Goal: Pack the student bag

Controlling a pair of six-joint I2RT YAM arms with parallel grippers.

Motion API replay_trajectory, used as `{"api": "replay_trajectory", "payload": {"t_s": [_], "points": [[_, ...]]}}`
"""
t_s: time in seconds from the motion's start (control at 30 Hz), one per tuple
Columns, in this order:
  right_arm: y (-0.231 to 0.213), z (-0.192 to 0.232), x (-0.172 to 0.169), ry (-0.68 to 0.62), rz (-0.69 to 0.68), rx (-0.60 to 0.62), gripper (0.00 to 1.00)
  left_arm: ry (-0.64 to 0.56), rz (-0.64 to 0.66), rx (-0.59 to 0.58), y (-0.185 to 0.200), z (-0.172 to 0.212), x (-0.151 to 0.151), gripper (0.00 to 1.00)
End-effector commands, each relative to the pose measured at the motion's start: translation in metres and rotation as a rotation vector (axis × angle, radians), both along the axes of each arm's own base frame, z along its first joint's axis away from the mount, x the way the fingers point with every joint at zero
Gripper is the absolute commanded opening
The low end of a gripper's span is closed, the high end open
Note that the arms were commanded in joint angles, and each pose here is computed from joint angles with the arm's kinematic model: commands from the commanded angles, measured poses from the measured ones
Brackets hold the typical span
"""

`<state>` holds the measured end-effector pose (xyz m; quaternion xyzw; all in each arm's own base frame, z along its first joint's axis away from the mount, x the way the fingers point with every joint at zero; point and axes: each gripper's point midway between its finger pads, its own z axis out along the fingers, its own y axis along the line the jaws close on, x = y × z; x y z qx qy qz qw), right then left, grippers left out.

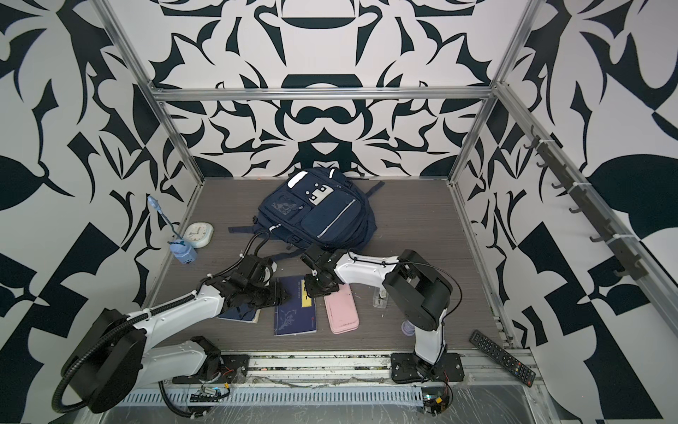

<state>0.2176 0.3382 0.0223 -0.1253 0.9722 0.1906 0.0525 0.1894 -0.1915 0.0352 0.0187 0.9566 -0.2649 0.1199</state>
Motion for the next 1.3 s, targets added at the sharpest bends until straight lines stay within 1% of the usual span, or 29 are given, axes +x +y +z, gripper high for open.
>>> {"api": "replay_trajectory", "payload": {"t_s": [0.0, 0.2, 0.3, 0.43, 0.6, 0.73, 0.97, 1.03, 1.13, 1.2, 1.27], "points": [[-0.008, -0.043, -0.009, 0.02, 0.028, -0.093, 0.18, -0.136, -0.148, -0.283, -0.05, 0.059, 0.006, 0.63], [-0.006, -0.048, -0.011, 0.029, 0.034, -0.095, 0.18, -0.2, -0.144, -0.302, -0.047, 0.074, 0.008, 0.59], [-0.006, -0.048, -0.011, 0.028, 0.036, -0.096, 0.18, -0.214, -0.136, -0.284, -0.044, 0.074, 0.01, 0.57], [-0.006, -0.046, -0.011, 0.024, 0.035, -0.095, 0.18, -0.197, -0.133, -0.269, -0.042, 0.071, 0.011, 0.54], [-0.008, -0.044, -0.01, 0.015, 0.032, -0.097, 0.2, -0.151, -0.12, -0.201, -0.035, 0.057, 0.011, 0.47], [-0.008, -0.042, -0.009, 0.007, 0.033, -0.092, 0.21, -0.125, -0.105, -0.166, -0.03, 0.05, 0.012, 0.37], [-0.006, -0.036, -0.008, -0.005, 0.037, -0.081, 0.23, -0.098, -0.089, -0.138, -0.025, 0.044, 0.015, 0.27], [-0.005, -0.033, -0.007, -0.011, 0.039, -0.075, 0.25, -0.089, -0.077, -0.135, -0.022, 0.044, 0.018, 0.21], [0.001, -0.017, -0.003, -0.04, 0.04, -0.035, 0.31, -0.069, -0.05, -0.182, -0.017, 0.048, 0.024, 0.11], [0.008, 0.0, 0.001, -0.07, 0.043, 0.01, 0.34, -0.068, -0.032, -0.211, -0.013, 0.054, 0.031, 0.07], [0.014, 0.023, 0.007, -0.116, 0.043, 0.057, 0.37, -0.076, -0.015, -0.234, -0.007, 0.06, 0.038, 0.06]]}}
